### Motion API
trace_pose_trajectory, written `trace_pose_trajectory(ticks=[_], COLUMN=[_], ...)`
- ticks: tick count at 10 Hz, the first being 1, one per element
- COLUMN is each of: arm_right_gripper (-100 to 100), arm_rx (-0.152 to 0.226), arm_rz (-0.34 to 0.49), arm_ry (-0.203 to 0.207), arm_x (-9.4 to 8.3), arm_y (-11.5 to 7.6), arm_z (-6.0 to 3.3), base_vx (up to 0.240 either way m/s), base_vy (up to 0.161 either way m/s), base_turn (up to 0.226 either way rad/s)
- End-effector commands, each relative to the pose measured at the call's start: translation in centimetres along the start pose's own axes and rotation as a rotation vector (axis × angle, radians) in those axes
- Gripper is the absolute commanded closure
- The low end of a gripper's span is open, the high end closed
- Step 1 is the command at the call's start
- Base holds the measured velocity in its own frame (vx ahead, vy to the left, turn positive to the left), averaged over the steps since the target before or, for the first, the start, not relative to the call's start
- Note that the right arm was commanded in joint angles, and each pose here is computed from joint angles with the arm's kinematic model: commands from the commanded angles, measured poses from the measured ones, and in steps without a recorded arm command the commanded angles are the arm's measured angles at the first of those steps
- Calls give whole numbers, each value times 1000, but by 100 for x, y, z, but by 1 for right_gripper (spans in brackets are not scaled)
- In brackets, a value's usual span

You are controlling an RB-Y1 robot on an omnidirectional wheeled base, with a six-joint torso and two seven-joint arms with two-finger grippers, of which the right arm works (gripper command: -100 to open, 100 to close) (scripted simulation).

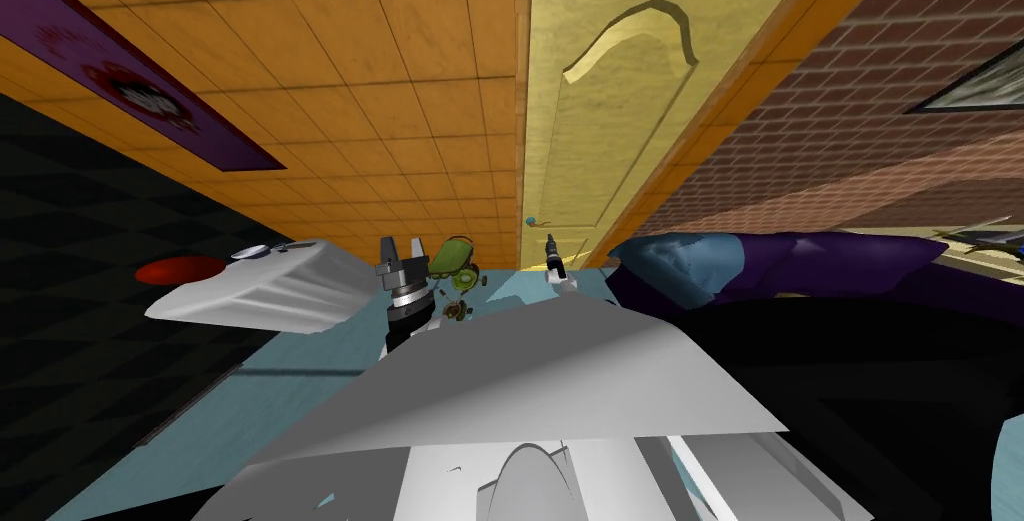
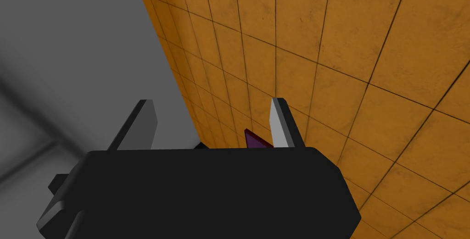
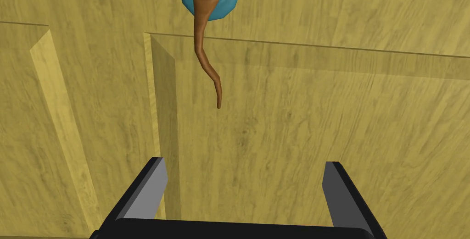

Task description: Pull the door open

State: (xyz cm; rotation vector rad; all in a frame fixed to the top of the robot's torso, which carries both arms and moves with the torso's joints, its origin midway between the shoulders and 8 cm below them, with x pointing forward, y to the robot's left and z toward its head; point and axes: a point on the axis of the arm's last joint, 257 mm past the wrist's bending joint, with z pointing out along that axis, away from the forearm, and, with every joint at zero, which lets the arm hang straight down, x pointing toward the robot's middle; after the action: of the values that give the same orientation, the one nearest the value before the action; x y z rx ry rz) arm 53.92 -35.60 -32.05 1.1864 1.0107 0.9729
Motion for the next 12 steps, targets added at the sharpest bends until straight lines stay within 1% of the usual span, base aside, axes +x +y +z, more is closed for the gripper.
trace_pose_trajectory(ticks=[1, 2, 3, 5, 7, 8, 10, 12], arm_right_gripper=[-100, -100, -100, -100, -100, -100, -100, -100], arm_rx=[22, 35, 35, 55, 88, 79, 93, 113], arm_rz=[-2, -2, -2, -3, -3, -3, -7, -10], arm_ry=[-2, -3, -3, -5, -6, -6, -16, -32], arm_x=[16, 30, 30, 54, 97, 78, -7, -141], arm_y=[-85, -133, -133, -207, -321, -303, -362, -450], arm_z=[2, 3, 3, 2, -6, -4, -36, -96], base_vx=[82, 82, 50, 47, 109, 66, -150, -188], base_vy=[-44, -49, -23, -12, -27, -15, -51, -46], base_turn=[118, 106, 33, 66, 137, 19, 138, 173])
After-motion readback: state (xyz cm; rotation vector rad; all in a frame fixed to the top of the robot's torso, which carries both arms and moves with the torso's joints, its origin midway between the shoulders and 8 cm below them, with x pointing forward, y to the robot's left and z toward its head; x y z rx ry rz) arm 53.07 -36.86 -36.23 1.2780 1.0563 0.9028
